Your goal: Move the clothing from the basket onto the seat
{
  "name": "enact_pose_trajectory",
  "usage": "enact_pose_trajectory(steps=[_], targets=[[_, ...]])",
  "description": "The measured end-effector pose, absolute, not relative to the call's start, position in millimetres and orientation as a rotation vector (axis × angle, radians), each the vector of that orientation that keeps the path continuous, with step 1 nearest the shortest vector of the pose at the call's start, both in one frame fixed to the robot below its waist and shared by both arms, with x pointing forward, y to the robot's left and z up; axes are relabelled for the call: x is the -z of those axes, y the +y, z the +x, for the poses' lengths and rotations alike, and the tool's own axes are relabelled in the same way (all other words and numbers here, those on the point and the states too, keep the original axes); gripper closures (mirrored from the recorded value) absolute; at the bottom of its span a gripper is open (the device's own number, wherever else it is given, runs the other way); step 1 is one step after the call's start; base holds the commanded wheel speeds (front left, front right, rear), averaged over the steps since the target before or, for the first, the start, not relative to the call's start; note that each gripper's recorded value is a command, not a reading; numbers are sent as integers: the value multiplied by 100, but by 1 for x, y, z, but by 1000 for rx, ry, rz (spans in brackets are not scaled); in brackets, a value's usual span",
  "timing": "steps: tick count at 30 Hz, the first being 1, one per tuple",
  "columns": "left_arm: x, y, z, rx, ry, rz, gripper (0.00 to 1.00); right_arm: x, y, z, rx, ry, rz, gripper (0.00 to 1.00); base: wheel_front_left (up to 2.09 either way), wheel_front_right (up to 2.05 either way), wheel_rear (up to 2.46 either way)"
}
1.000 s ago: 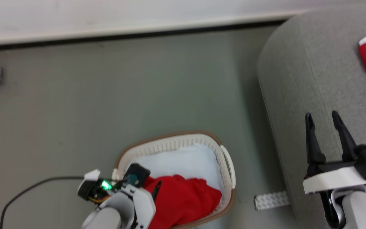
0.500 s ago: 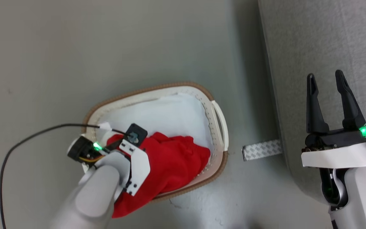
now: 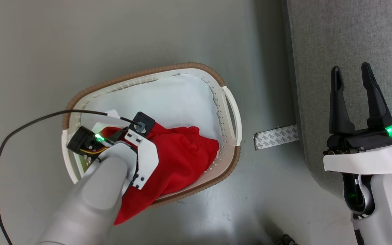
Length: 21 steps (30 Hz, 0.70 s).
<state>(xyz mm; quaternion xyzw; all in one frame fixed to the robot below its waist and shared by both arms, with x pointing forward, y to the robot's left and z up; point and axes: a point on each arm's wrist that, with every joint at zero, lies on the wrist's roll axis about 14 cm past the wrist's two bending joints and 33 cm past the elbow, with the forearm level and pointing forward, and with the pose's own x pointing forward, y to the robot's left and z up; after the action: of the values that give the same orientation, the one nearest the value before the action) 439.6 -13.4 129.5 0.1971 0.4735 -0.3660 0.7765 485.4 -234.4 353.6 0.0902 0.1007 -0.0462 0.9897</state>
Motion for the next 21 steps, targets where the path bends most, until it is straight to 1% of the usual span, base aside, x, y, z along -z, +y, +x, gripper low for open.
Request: enact_pose_trajectory(steps=[7,8,9,10,11,16,21], targets=[[-117,-16,430,827,1047,447,0,-346,-237,484,104,217,184,0,0,0,0],[-115,-17,429,832,1051,449,11,-345,-238,484,105,219,183,0,0,0,0],[-114,-18,427,837,1054,450,36,-344,-238,484,106,222,183,0,0,0,0],[-112,-20,426,849,1054,449,58,-343,-239,483,108,224,182,0,0,0,0],[-112,-21,424,857,1057,447,100,-342,-239,483,109,226,181,0,0,0,0],[-117,-27,422,879,1047,412,100,-343,-240,484,114,222,183,0,0,0,0],[-142,-35,427,838,1024,266,100,-356,-240,485,115,195,186,0,0,0,0]])
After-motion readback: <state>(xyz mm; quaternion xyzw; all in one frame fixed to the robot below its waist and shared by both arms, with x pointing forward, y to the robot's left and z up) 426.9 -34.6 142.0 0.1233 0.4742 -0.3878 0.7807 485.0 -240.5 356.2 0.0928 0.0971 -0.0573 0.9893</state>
